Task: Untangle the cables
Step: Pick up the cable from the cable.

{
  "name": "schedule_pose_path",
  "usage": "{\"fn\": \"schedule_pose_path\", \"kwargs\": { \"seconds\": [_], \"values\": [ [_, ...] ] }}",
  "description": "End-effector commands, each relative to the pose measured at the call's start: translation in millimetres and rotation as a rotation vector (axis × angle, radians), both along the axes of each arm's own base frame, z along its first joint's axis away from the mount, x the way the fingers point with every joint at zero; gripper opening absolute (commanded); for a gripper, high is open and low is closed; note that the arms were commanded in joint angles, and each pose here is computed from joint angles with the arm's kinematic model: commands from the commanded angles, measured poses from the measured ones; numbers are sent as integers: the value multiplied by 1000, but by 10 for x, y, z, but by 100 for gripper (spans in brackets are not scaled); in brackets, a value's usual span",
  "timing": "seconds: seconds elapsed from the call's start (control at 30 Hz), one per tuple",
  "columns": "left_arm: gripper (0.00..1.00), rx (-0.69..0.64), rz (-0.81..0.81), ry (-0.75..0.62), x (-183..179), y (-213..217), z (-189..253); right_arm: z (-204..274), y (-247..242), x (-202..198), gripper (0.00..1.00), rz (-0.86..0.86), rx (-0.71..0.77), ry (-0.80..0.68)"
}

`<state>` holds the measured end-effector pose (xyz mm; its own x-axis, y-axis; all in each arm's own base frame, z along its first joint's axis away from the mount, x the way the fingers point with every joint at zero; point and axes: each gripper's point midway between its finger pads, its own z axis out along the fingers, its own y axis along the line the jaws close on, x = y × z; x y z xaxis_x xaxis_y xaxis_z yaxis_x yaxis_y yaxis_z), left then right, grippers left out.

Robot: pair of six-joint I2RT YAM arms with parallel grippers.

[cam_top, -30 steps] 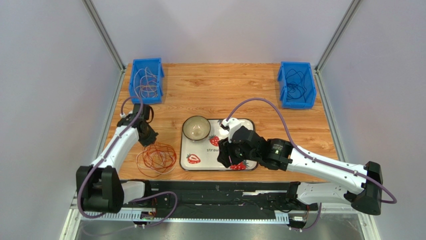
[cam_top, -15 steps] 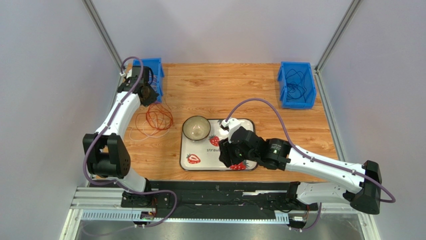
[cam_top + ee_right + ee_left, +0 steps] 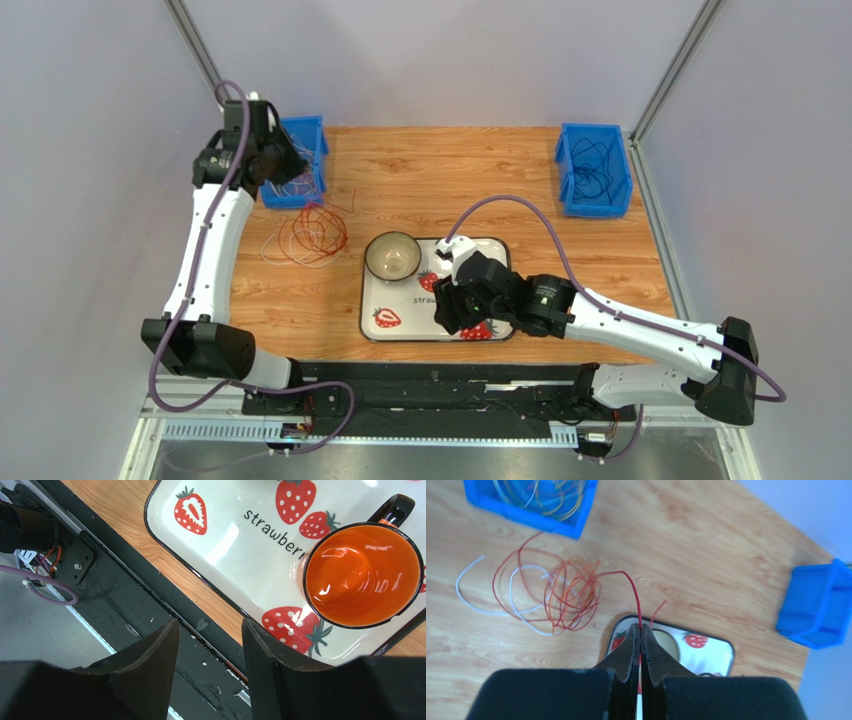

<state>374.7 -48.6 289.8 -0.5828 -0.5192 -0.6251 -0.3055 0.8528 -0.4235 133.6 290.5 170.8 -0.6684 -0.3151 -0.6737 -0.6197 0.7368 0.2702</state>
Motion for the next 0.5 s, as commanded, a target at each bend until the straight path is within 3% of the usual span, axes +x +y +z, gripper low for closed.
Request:
{"fn": "schedule_pose_path", "kwargs": {
  "seconds": [0.0,0.07,0.1,0.27,0.37,0.47],
  "values": [
    [0,-1,-165,-200,-100,-182,1051,285,152,41,53,-9,101,-15],
    [0,-20,-208,-262,-159,-256,1387,297,158,40,53,-13,110,-10],
    [0,-22,-223,-369,-176,-280,1800,309,169,36,53,-12,115,-10],
    [0,-60,-343,-716,-435,-478,2830,329,180,35,53,-15,122,-3],
    [0,-53,-325,-820,-553,-444,2944,310,189,35,53,-17,121,0],
    [0,-68,-310,-762,-518,-436,2494,322,215,42,53,-10,124,-2]
  ]
}}
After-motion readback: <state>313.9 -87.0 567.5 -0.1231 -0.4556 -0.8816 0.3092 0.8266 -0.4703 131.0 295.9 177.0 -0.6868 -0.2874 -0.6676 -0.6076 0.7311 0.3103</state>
